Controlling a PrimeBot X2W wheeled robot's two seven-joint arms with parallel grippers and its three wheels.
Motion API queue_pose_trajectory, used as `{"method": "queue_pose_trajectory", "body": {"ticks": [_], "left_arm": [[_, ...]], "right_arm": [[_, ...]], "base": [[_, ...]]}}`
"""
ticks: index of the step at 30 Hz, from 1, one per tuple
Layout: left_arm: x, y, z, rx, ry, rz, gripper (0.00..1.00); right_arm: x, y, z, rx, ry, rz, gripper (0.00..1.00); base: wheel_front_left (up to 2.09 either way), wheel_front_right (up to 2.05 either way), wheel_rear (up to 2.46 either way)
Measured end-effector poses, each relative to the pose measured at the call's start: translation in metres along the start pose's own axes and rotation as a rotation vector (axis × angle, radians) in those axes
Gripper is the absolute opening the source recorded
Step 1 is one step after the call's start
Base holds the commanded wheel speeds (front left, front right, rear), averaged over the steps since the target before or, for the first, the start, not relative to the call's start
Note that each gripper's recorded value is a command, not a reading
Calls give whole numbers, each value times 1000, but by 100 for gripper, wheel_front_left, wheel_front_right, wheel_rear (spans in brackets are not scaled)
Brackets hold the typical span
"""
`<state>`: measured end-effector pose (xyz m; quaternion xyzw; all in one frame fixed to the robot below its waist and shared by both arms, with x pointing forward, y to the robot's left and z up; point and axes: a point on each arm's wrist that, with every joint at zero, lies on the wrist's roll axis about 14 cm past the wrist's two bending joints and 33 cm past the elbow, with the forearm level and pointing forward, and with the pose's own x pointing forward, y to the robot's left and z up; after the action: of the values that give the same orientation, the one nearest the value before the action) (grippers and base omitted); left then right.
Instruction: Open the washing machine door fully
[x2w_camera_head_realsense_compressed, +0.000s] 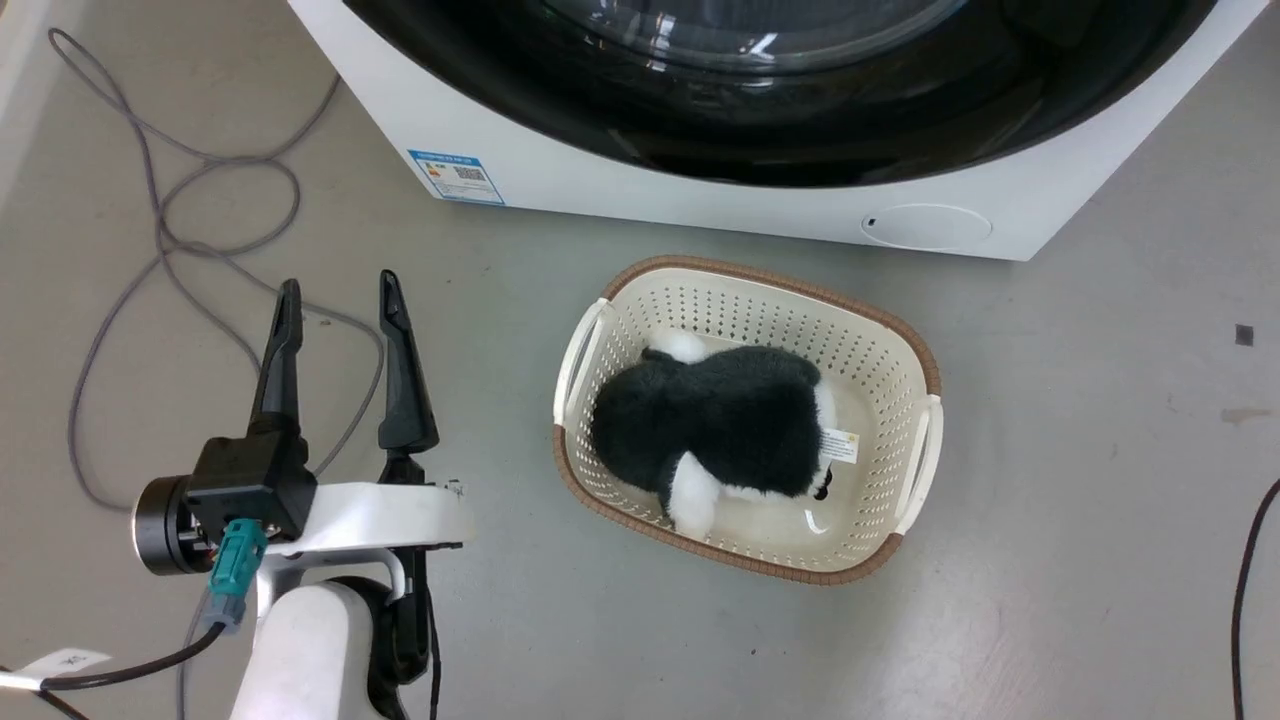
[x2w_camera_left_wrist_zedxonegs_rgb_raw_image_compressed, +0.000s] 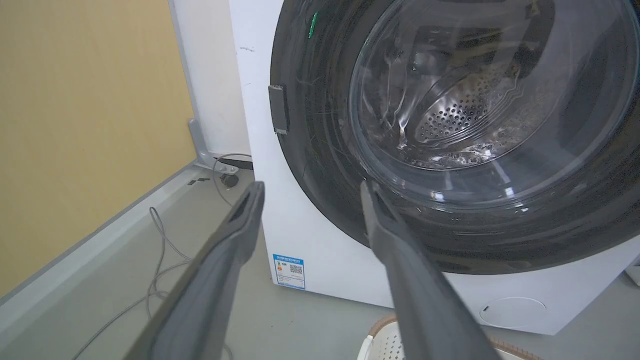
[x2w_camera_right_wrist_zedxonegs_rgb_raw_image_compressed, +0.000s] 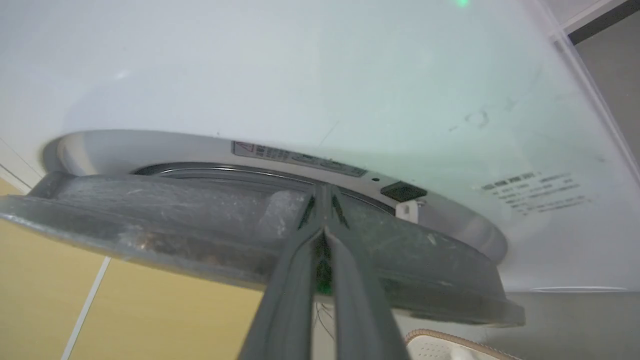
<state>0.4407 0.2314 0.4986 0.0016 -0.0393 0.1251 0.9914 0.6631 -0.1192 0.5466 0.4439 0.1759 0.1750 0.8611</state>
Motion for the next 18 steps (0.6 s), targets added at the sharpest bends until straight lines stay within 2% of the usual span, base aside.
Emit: {"method": "queue_pose_trajectory", "body": {"ticks": [11,14,18], "left_arm": [[-2,3,8,-5,-28,10,100],[-4,3,13,-9,-42,12,100],[-10,7,20,-16,-57,21,100]], "right_arm": [[-16,10,-13,74,122,46,0],[-21,22,-16,110,138,88,0],[-29,45,-41,136,187,150,0]], "base": [[0,0,0],[0,0,0],[0,0,0]]}}
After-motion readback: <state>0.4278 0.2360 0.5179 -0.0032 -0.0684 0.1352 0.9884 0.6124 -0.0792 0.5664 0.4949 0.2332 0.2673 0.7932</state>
